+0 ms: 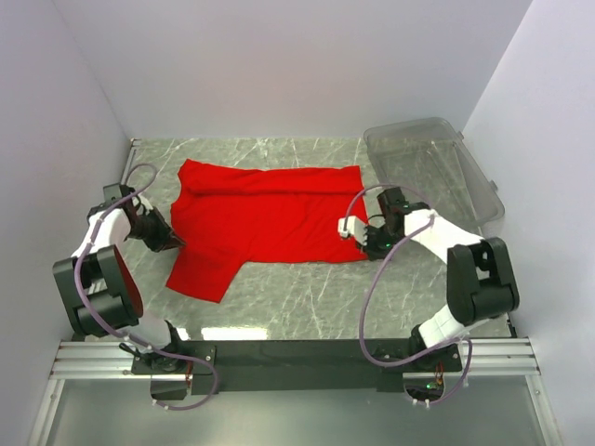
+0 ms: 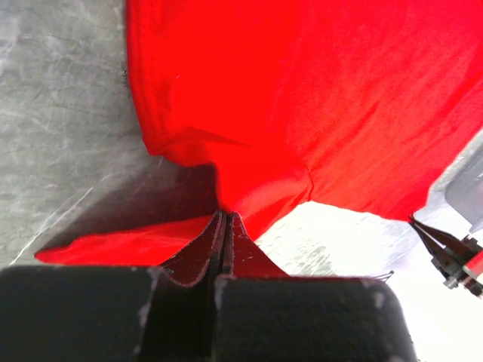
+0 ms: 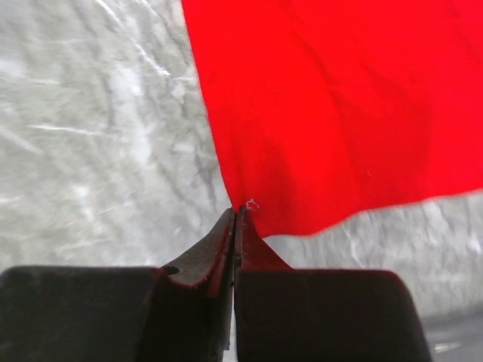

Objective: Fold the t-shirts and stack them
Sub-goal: Fold the tshirt

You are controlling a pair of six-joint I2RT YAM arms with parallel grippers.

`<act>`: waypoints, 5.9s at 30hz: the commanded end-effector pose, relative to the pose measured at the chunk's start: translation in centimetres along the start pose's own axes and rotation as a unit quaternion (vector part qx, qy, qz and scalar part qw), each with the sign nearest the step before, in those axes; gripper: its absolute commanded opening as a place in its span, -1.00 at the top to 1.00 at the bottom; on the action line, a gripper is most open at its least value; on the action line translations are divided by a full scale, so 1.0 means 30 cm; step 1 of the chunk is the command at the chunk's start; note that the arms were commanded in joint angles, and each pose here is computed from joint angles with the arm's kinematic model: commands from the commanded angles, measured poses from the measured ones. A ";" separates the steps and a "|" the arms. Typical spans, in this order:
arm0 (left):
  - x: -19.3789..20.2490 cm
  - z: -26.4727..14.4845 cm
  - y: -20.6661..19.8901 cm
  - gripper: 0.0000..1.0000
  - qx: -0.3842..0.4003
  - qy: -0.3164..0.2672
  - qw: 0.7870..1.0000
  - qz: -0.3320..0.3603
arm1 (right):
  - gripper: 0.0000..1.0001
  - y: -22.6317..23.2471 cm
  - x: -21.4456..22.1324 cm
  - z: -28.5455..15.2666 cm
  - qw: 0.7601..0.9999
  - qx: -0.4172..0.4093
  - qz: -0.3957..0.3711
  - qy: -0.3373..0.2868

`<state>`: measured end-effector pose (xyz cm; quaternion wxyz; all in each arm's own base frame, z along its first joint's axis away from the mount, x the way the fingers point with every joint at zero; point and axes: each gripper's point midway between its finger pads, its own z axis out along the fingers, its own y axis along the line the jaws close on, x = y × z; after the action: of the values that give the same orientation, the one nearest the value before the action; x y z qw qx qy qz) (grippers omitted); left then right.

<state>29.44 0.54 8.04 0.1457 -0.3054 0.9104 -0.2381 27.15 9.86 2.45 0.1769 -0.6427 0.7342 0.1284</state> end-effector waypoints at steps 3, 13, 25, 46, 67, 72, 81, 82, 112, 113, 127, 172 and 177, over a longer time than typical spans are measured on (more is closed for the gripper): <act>-0.052 -0.099 -0.062 0.99 0.039 -0.039 0.998 0.027 | 1.00 -0.032 -0.096 -0.168 0.997 0.026 0.015 -0.078; -0.153 -0.197 -0.161 0.99 0.106 -0.071 0.992 0.017 | 1.00 -0.176 -0.157 -0.262 0.986 0.088 0.073 -0.123; -0.344 -0.176 -0.259 0.99 0.147 -0.054 0.988 -0.013 | 1.00 -0.482 -0.199 -0.287 0.963 0.182 0.157 -0.125; -0.493 0.091 -0.310 0.99 0.097 -0.004 0.995 -0.012 | 1.00 -0.714 -0.204 -0.142 0.960 0.216 0.169 -0.055; -0.554 0.138 -0.375 0.99 0.135 -0.026 0.990 -0.014 | 1.00 -0.787 -0.151 -0.043 0.945 0.264 0.192 0.024; -0.553 0.150 -0.374 0.99 0.139 -0.019 0.990 -0.014 | 1.00 -0.805 -0.178 -0.055 0.944 0.270 0.191 0.011; -0.563 0.202 -0.343 0.99 0.125 -0.012 0.991 -0.034 | 1.00 -0.806 -0.161 -0.033 0.942 0.271 0.194 0.024; -0.566 0.206 -0.340 0.99 0.123 -0.013 0.992 -0.036 | 1.00 -0.808 -0.158 -0.034 0.942 0.273 0.194 0.025; -0.621 0.269 -0.324 0.99 0.116 -0.013 0.992 -0.053 | 0.99 -0.838 -0.128 -0.026 0.933 0.295 0.203 0.040; -0.622 0.269 -0.321 0.99 0.116 -0.013 0.992 -0.054 | 0.97 -0.838 -0.131 -0.023 0.933 0.295 0.202 0.040; -0.733 0.029 -0.481 0.18 0.160 -0.116 0.980 0.004 | 0.22 -0.862 -0.282 -0.218 0.924 0.325 0.200 -0.041; -0.104 0.382 -0.175 0.25 0.026 0.030 0.998 -0.042 | 0.19 -0.368 -0.355 -0.221 0.948 0.158 0.210 -0.177; -0.103 0.395 -0.181 0.62 0.025 0.035 0.998 -0.034 | 0.18 -0.367 -0.347 -0.221 0.948 0.159 0.212 -0.177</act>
<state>38.64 -5.74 1.98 0.1034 -0.3321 0.8906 -0.2929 37.92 14.89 11.21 0.3390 -0.4052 0.8340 0.1589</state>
